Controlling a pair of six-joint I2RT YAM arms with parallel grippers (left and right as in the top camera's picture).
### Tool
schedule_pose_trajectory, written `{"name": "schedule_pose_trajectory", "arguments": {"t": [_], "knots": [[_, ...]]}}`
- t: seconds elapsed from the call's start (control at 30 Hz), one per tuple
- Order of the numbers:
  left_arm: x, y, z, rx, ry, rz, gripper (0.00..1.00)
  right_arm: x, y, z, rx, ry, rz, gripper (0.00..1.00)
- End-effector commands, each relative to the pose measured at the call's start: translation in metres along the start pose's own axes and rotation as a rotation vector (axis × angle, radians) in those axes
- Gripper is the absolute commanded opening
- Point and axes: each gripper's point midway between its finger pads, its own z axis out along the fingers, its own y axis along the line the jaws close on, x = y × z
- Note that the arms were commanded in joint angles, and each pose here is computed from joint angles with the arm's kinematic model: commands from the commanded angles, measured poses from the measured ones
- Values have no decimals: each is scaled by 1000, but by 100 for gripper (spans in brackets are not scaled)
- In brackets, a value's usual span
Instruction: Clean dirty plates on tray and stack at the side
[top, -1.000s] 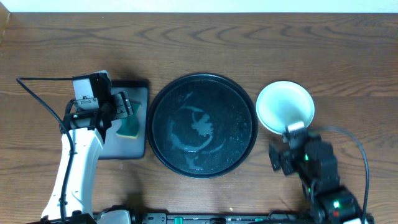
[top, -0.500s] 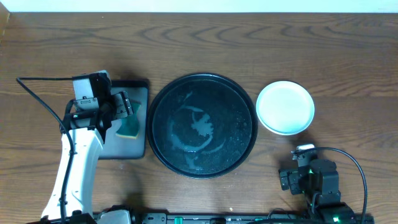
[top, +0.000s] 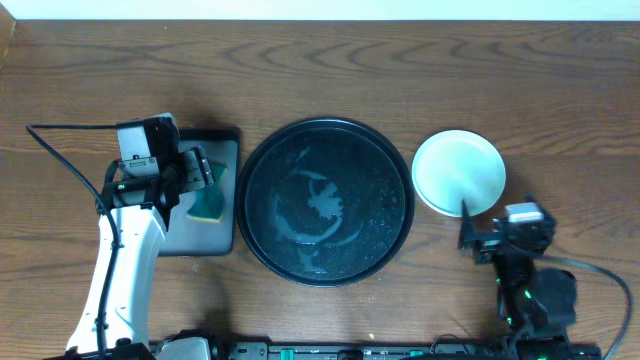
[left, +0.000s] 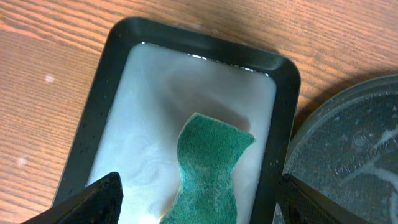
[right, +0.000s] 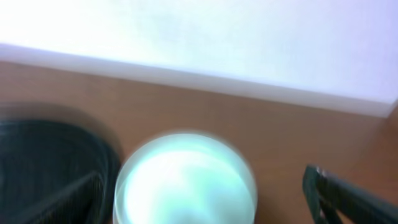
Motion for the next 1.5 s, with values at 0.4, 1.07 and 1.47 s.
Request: {"name": "schedule_pose_trajectory", "arguments": {"t": [0.4, 1.07, 1.47], "knots": [[-7, 0, -3, -6, -16, -5, 80, -115, -18, -47, 52, -553, -36, 99], [-7, 0, -3, -6, -16, -5, 80, 38, 0, -6, -27, -17, 31, 99], [-7, 0, -3, -6, -16, -5, 80, 37, 0, -6, -23, -21, 28, 99]]}}
